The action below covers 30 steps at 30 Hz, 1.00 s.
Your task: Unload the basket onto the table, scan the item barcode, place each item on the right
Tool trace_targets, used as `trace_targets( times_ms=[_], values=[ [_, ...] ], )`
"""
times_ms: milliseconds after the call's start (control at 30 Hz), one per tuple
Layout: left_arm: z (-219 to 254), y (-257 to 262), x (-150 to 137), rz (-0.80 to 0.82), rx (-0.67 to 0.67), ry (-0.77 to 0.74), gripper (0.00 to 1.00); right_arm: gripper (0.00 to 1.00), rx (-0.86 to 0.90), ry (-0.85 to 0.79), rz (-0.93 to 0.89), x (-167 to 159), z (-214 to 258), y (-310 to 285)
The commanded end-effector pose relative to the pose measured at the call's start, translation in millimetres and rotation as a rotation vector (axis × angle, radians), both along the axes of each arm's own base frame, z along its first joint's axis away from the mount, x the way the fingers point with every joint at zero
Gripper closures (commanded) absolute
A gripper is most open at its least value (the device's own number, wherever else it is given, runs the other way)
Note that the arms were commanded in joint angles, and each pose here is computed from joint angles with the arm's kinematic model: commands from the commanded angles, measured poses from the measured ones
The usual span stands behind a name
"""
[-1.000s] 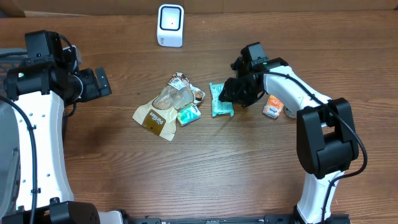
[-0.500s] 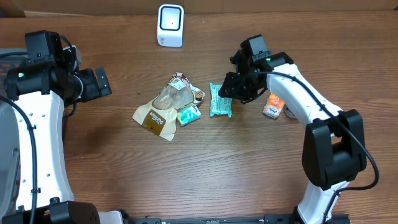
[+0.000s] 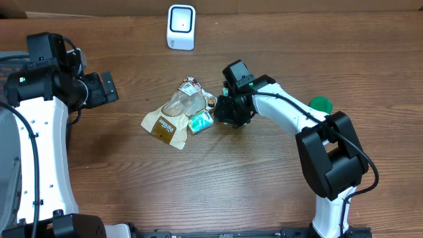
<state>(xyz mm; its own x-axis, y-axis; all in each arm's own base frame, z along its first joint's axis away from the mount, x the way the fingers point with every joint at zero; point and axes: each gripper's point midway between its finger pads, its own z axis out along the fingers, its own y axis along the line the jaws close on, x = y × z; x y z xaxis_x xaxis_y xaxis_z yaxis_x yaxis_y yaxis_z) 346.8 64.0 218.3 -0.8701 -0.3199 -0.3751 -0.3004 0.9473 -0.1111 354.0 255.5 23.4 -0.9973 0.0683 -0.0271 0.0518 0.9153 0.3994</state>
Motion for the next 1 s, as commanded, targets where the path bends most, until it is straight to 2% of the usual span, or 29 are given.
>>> trace_targets(
  times_ms=[0,267,533,667,800,867,967],
  values=[
    [4.1,-2.6,0.9,-0.018,0.005,-0.013,0.0,0.76,-0.057,0.016,-0.045,1.3,-7.4,-15.8],
    [4.1,-2.6,0.9,-0.018,0.005,-0.013,0.0,0.76,-0.135,0.094,-0.05,-9.5,-11.4,-52.6],
    [4.1,-2.7,0.9,-0.019,0.005,-0.013,0.0,0.73,-0.209,0.087,-0.105,-0.8,-4.1,-94.9],
    [4.1,-2.8,0.9,-0.019,0.005,-0.013,0.0,0.72,-0.191,0.047,-0.103,5.4,14.0,-105.5],
    [4.1,-2.7,0.9,-0.019,0.005,-0.013,0.0,0.71,-0.152,-0.023,-0.124,11.6,54.0,-112.4],
    [4.1,-2.6,0.9,-0.018,0.005,-0.013,0.0,0.68,-0.115,-0.066,-0.142,15.5,73.3,-114.5],
    [4.1,-2.8,0.9,-0.019,0.005,-0.013,0.0,0.52,-0.053,-0.104,-0.167,22.6,89.7,-116.5]
  ],
)
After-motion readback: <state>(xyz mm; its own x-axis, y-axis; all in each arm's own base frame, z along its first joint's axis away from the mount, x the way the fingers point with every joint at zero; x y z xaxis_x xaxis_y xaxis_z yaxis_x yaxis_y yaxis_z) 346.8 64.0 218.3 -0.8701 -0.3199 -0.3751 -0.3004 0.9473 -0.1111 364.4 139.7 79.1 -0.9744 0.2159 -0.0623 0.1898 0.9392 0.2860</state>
